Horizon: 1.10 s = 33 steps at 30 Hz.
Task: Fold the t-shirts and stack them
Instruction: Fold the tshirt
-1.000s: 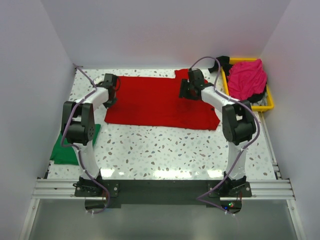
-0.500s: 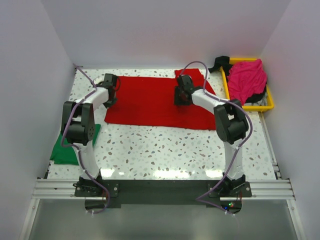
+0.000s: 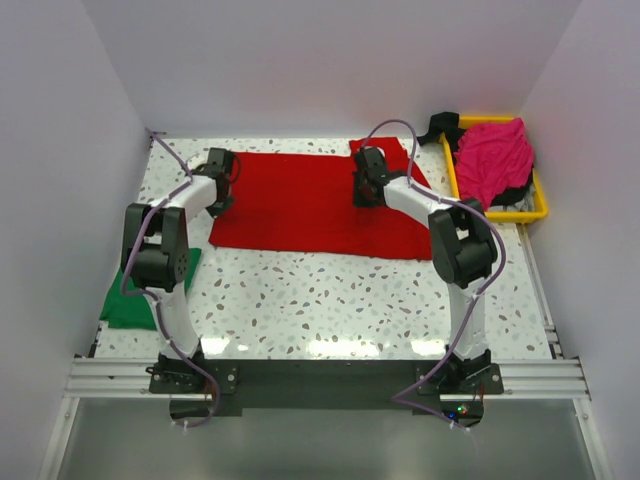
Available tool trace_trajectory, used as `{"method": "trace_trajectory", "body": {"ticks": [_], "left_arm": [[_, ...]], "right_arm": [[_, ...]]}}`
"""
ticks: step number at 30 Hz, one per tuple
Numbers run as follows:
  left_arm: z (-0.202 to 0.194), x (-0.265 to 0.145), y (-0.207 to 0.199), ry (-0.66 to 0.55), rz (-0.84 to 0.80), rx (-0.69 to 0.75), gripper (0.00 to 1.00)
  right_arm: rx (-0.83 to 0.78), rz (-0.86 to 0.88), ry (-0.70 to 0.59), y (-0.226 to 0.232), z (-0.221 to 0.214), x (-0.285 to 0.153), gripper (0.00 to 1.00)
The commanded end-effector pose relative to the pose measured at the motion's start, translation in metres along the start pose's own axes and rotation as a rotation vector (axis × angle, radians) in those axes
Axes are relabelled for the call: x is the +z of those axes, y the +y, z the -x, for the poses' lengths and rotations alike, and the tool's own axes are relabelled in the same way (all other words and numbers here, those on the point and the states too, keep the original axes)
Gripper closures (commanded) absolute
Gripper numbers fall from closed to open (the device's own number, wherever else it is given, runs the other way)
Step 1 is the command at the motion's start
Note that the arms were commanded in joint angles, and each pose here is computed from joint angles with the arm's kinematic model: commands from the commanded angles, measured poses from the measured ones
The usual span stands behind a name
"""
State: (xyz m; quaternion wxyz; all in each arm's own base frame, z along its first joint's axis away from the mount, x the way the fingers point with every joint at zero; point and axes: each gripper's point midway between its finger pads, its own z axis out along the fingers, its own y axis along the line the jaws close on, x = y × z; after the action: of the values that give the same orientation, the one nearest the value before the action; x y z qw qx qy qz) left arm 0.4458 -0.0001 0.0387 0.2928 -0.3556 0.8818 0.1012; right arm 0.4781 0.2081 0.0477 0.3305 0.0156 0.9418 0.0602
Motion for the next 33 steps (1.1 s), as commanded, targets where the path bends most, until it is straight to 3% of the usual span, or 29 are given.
{"method": "trace_trajectory", "body": {"ticks": [1, 33], "left_arm": [[0.025, -0.023, -0.009, -0.071, -0.062, -0.031, 1.0], [0.045, -0.031, -0.007, -0.108, -0.067, -0.075, 1.0]], "right_arm": [[0.018, -0.007, -0.088, 0.001, 0.032, -0.018, 0.98], [0.071, -0.118, -0.245, -0.026, 0.067, -0.058, 0.98]]}}
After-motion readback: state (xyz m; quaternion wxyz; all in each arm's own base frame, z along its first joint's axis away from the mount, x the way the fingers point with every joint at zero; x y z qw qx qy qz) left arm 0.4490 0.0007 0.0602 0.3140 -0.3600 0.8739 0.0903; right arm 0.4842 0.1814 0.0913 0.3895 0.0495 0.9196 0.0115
